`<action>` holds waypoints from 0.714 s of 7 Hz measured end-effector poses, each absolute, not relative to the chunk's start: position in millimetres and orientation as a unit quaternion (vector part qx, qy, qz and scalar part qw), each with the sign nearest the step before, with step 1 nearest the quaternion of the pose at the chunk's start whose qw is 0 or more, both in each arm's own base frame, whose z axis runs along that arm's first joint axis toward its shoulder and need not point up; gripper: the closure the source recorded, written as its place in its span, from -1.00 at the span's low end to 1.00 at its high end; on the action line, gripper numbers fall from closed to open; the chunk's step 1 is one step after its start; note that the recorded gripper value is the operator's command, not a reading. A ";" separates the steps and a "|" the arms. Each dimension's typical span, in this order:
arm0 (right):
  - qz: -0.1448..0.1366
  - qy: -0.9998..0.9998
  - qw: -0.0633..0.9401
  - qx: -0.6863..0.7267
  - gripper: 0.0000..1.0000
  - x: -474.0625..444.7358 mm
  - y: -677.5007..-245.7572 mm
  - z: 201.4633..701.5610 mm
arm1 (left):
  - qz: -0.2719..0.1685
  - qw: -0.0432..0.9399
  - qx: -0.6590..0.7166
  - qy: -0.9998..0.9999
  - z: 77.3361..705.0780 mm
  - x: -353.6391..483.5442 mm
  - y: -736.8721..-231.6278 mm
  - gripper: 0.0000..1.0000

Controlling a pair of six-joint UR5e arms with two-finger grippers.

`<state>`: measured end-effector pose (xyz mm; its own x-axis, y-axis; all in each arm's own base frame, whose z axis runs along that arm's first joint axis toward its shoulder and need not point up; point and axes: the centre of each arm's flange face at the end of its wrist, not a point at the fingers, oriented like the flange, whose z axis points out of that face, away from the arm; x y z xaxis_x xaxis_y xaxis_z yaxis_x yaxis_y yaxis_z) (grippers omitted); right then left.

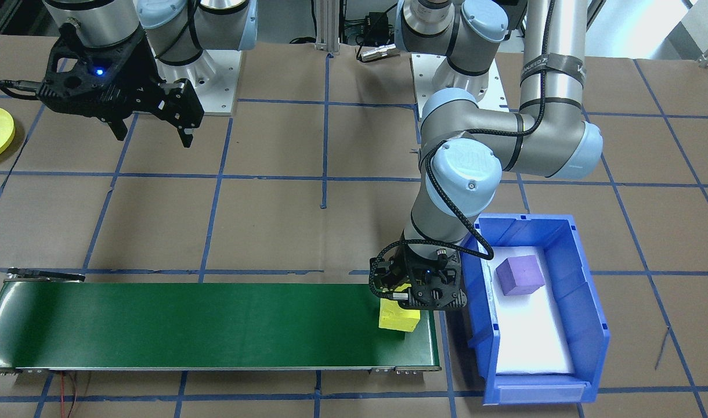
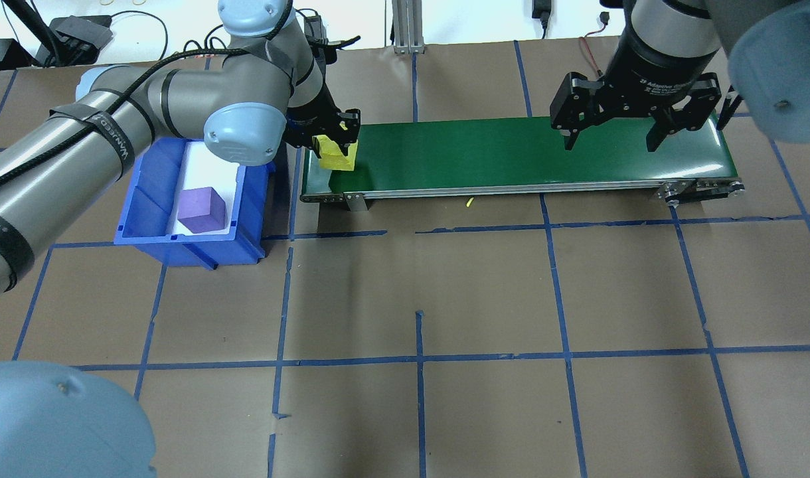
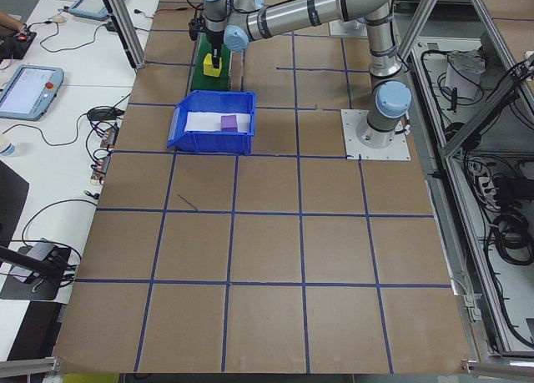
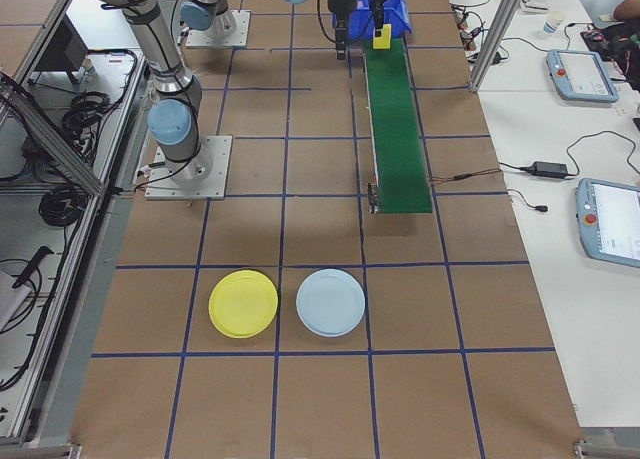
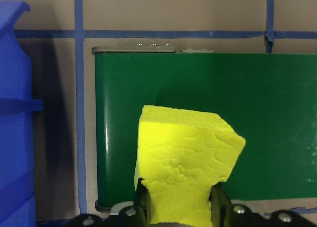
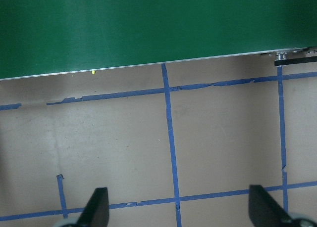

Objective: Move block left to right into plate

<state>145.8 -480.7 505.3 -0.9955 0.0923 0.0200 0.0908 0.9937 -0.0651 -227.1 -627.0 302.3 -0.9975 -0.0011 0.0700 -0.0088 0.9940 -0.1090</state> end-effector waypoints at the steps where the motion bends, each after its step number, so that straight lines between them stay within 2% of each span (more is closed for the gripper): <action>1: 0.034 -0.998 0.011 -0.044 -1.00 146.1 -481.0 505.8 | 0.057 0.035 0.003 -0.998 300.8 -227.4 -626.9 -0.68; 2: 0.036 -0.998 0.013 -0.042 -1.00 145.9 -481.4 507.8 | 0.062 0.036 0.002 -0.997 304.8 -227.6 -627.5 -0.88; 5: 0.047 -0.998 0.011 -0.048 -1.00 145.1 -487.0 507.2 | 0.095 0.019 -0.002 -0.995 366.7 -207.9 -616.7 -0.94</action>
